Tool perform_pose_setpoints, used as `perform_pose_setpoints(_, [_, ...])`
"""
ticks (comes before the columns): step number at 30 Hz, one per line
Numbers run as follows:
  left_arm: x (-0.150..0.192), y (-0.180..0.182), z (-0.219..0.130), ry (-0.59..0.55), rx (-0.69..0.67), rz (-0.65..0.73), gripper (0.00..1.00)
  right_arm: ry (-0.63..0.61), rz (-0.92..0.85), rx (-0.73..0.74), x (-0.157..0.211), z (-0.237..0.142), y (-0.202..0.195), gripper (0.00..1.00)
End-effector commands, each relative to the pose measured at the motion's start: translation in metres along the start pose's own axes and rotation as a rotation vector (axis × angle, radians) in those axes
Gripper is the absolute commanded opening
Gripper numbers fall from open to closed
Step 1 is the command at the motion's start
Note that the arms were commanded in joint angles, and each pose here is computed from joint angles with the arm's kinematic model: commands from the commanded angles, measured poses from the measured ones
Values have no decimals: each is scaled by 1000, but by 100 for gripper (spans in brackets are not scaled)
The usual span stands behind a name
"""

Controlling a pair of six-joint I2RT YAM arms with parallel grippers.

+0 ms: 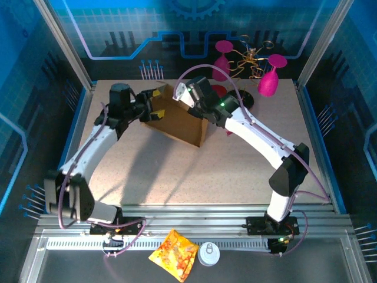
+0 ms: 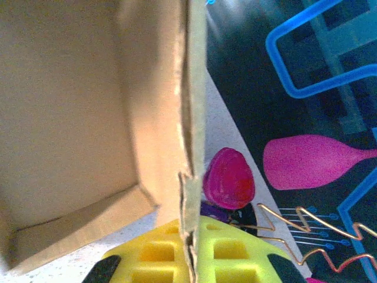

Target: Fold the paper box

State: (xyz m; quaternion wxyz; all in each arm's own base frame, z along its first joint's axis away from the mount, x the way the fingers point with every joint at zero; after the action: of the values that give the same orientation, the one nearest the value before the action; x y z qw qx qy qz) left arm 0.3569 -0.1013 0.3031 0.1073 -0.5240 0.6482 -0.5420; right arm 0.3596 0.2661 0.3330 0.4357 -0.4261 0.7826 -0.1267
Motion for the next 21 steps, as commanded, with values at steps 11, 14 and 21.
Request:
perform_pose_setpoints(11, [-16, -29, -99, -204, -38, 164, 61, -153, -69, 30, -9, -17, -17, 0])
perform_pose_setpoints(14, [-29, -48, -88, -203, -43, 193, 58, -168, -92, 38, -10, -18, -15, 0])
perform_pose_setpoints(21, [-14, -77, -31, -65, -83, 244, 56, -177, -109, 46, -15, -17, -10, 0])
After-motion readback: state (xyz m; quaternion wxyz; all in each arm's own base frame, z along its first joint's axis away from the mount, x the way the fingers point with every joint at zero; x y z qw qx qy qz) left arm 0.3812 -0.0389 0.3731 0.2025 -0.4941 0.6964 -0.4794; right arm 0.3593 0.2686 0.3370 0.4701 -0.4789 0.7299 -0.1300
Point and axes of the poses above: each hand's point on the last joint's axis, 136 mm out from that joint toward the fingers, its own z axis out along the fingers, its own y axis along the line the jaws close on, x = y × z, the point moved 7 cm from there along -z, back along the fingers, and after that the axes turned 7 degrees about z, right-handed, at the moved point
